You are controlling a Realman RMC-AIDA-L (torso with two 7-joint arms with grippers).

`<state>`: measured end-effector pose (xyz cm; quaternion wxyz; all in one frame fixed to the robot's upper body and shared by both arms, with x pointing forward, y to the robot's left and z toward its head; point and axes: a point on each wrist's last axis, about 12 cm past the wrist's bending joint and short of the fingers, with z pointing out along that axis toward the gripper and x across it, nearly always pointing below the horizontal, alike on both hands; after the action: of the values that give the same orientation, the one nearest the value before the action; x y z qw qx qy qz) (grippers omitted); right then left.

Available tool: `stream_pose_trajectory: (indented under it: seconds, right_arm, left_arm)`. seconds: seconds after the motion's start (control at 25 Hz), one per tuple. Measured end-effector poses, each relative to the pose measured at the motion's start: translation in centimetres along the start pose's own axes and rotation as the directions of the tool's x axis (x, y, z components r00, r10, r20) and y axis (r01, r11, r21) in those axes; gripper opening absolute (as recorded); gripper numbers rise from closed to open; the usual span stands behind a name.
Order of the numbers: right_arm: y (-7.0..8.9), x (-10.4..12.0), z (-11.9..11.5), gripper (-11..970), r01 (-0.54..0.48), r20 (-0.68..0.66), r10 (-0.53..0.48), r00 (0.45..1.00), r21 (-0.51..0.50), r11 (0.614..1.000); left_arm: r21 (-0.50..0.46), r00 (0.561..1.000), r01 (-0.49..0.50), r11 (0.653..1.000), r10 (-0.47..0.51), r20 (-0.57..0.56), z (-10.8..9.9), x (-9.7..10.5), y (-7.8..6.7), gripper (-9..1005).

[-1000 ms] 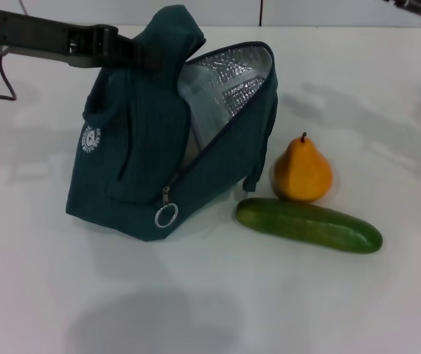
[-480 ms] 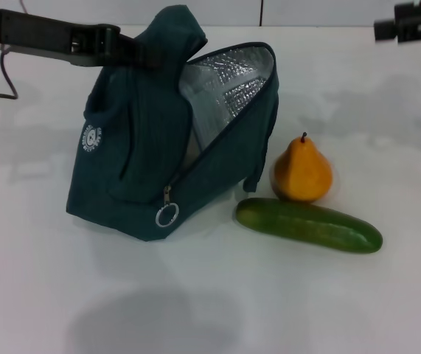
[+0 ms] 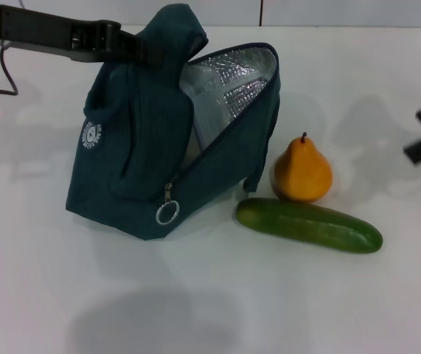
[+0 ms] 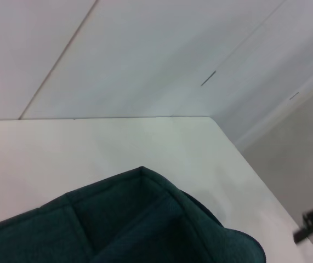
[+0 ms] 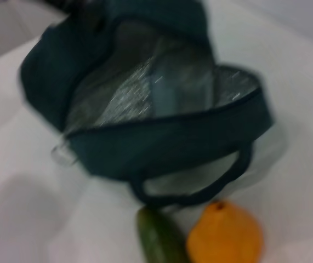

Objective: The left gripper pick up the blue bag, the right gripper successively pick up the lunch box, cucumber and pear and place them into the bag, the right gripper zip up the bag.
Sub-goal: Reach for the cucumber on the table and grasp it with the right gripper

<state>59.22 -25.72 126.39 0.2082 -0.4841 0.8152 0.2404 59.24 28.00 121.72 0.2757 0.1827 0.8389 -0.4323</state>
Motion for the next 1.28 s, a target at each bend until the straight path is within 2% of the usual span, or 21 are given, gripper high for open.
stream_pose_trajectory:
  seconds: [0.2,0.28,0.48,0.6,0.8,0.92,1.28]
  right_arm:
    - [1.4,-0.2,1.3,781,0.064,-0.091,-0.071,0.993,-0.085,0.994]
    - [1.6,-0.4,2.1,782,0.083,-0.121,-0.094,0.988,-0.091,0.992]
    - [1.7,-0.7,4.5,859,0.129,-0.165,-0.146,0.975,-0.111,0.985]
    - [1.8,-0.9,6.4,859,0.162,-0.205,-0.186,0.961,-0.128,0.978]
    - [2.0,-1.0,9.1,860,0.226,-0.244,-0.251,0.937,-0.124,0.966]
    - [1.9,-1.1,10.5,860,0.271,-0.242,-0.285,0.928,-0.089,0.958]
    - [1.3,-0.5,12.8,858,0.252,-0.232,-0.265,0.936,-0.085,0.964]
  left_arm:
    - [0.003,1.000,0.001,1.000,-0.001,0.001,0.1,0.0,0.0,39]
    - [0.004,1.000,0.002,1.000,-0.002,0.001,0.1,0.0,-0.1,39]
    - [0.006,1.000,0.002,1.000,-0.002,0.002,0.2,0.1,-0.1,39]
    - [0.007,1.000,0.004,1.000,-0.004,0.002,0.2,0.1,0.0,39]
    - [0.008,1.000,0.002,1.000,-0.002,0.002,0.2,0.0,-0.1,39]
    - [0.009,1.000,0.001,1.000,-0.001,0.002,0.2,0.1,0.0,39]
    - [0.010,1.000,-0.008,1.000,0.008,-0.001,0.3,-0.1,-0.1,40]
